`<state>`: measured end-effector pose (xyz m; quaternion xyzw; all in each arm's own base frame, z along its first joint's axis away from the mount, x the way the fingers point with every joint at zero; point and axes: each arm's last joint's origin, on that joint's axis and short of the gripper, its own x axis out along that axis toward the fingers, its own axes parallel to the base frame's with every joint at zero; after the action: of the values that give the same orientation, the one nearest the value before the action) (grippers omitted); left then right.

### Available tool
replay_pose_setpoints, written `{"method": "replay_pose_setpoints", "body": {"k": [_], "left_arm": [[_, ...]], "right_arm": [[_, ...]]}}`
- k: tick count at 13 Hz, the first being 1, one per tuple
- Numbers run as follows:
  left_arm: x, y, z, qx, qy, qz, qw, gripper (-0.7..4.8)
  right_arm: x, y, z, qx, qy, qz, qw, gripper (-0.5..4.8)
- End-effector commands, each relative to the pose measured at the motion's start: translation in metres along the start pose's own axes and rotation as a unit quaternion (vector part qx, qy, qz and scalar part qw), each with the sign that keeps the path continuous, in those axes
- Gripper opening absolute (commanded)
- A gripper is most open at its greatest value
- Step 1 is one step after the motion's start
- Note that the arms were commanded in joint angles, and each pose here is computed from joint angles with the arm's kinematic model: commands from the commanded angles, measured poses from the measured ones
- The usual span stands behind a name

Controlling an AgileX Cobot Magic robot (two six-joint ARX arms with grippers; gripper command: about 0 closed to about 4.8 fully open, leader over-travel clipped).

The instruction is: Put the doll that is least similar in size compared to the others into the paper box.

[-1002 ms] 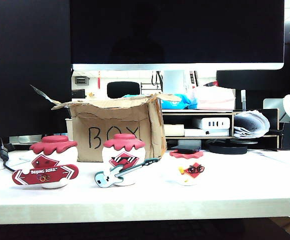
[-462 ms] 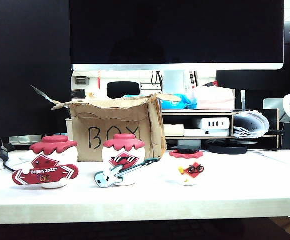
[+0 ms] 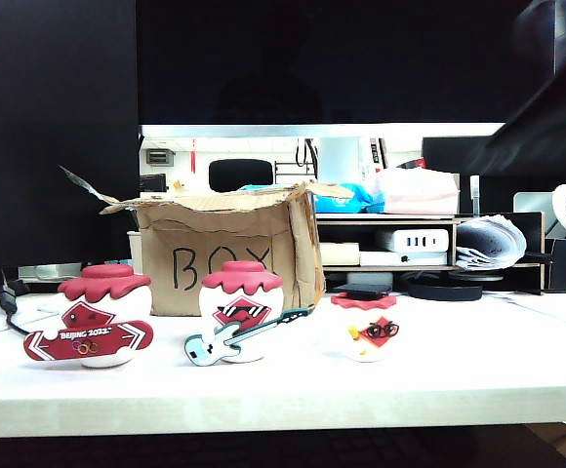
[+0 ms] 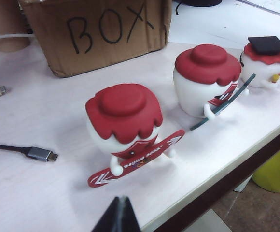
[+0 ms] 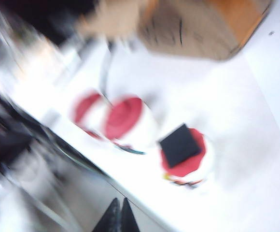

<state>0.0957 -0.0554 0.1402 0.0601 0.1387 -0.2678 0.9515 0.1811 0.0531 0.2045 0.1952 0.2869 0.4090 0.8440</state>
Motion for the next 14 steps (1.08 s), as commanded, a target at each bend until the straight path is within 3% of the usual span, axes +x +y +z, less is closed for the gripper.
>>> {"method": "replay_pose_setpoints", "body": {"k": [1, 2, 3, 4, 7, 9, 14], "left_arm": [[0.000, 0.000, 0.002, 0.000, -0.007, 0.001, 1.000, -0.05], [0.000, 0.000, 0.002, 0.000, -0.007, 0.001, 1.000, -0.05], [0.000, 0.000, 0.002, 0.000, -0.007, 0.001, 1.000, -0.05], [0.000, 0.000, 0.002, 0.000, -0.007, 0.001, 1.000, -0.05], [0.000, 0.000, 0.002, 0.000, -0.007, 0.001, 1.000, -0.05], [0.000, 0.000, 0.002, 0.000, -0.007, 0.001, 1.000, -0.05], [0.000, 0.000, 0.002, 0.000, -0.007, 0.001, 1.000, -0.05]], "right_arm": [[0.030, 0.002, 0.001, -0.096, 0.043, -0.017, 0.994, 0.09], [0.041, 0.004, -0.002, -0.106, 0.053, -0.055, 0.992, 1.89], [0.050, 0.009, -0.005, -0.121, 0.056, -0.102, 0.986, 4.79], [0.056, 0.014, -0.008, -0.142, 0.059, -0.133, 0.979, 4.79], [0.070, 0.023, -0.016, -0.163, 0.070, -0.143, 0.974, 4.79], [0.081, 0.023, -0.018, -0.180, 0.053, -0.193, 0.963, 4.79], [0.113, 0.012, -0.016, -0.175, 0.071, -0.185, 0.964, 4.79]]}}
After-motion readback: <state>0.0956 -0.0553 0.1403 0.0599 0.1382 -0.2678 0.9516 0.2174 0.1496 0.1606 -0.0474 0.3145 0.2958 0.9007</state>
